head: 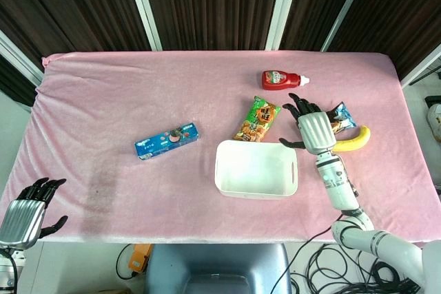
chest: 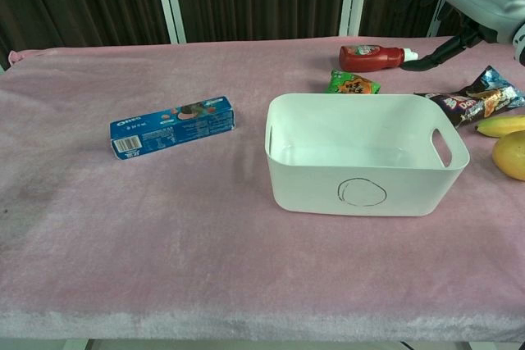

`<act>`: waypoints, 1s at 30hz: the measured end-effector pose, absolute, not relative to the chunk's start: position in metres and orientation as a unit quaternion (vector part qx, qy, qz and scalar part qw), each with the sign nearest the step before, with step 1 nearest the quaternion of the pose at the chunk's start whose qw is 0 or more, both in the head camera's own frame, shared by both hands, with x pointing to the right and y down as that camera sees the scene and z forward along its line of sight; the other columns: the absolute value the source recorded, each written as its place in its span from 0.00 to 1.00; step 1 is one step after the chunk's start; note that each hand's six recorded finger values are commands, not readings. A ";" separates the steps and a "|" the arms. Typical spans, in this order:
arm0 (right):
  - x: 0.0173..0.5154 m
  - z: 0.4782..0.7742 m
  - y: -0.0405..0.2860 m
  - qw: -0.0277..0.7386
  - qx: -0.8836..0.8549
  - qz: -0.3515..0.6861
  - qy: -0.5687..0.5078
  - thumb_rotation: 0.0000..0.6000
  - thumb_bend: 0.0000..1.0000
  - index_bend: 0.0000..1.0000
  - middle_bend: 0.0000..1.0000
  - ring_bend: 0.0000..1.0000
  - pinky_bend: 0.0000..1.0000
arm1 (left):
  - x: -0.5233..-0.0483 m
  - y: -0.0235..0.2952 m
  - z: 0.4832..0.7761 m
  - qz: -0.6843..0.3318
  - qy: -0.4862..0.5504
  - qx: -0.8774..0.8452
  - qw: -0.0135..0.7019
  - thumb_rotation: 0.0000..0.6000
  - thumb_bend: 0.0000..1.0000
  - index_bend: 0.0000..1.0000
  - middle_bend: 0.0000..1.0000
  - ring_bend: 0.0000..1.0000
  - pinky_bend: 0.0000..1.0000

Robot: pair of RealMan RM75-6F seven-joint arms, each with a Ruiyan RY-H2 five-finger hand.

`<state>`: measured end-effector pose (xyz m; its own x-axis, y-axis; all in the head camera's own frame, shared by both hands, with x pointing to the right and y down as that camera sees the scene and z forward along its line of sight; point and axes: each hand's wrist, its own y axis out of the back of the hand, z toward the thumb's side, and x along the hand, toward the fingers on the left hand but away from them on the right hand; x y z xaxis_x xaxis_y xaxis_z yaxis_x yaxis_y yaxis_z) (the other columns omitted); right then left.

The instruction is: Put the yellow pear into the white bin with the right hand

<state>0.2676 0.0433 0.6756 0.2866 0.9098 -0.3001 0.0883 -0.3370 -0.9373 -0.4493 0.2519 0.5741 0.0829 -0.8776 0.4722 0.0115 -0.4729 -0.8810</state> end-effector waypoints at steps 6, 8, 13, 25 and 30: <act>0.270 0.676 0.042 0.439 -0.668 0.468 -0.375 1.00 0.25 0.39 0.23 0.25 0.42 | -0.450 0.252 0.574 -0.584 0.345 -0.629 0.381 1.00 0.20 0.20 0.25 0.17 0.30; 0.271 0.676 0.042 0.439 -0.668 0.468 -0.376 1.00 0.25 0.39 0.23 0.25 0.42 | -0.450 0.252 0.573 -0.584 0.345 -0.628 0.381 1.00 0.20 0.20 0.25 0.17 0.30; 0.274 0.675 0.041 0.437 -0.667 0.468 -0.380 1.00 0.25 0.39 0.23 0.25 0.42 | -0.450 0.252 0.574 -0.585 0.344 -0.628 0.381 1.00 0.20 0.20 0.25 0.17 0.30; 0.290 0.669 0.050 0.440 -0.662 0.472 -0.382 1.00 0.25 0.39 0.23 0.25 0.43 | -0.450 0.253 0.572 -0.586 0.347 -0.626 0.381 1.00 0.20 0.20 0.26 0.17 0.30; 0.311 0.654 0.071 0.439 -0.652 0.480 -0.389 1.00 0.25 0.37 0.23 0.25 0.43 | -0.451 0.253 0.571 -0.586 0.347 -0.626 0.380 1.00 0.20 0.20 0.26 0.17 0.30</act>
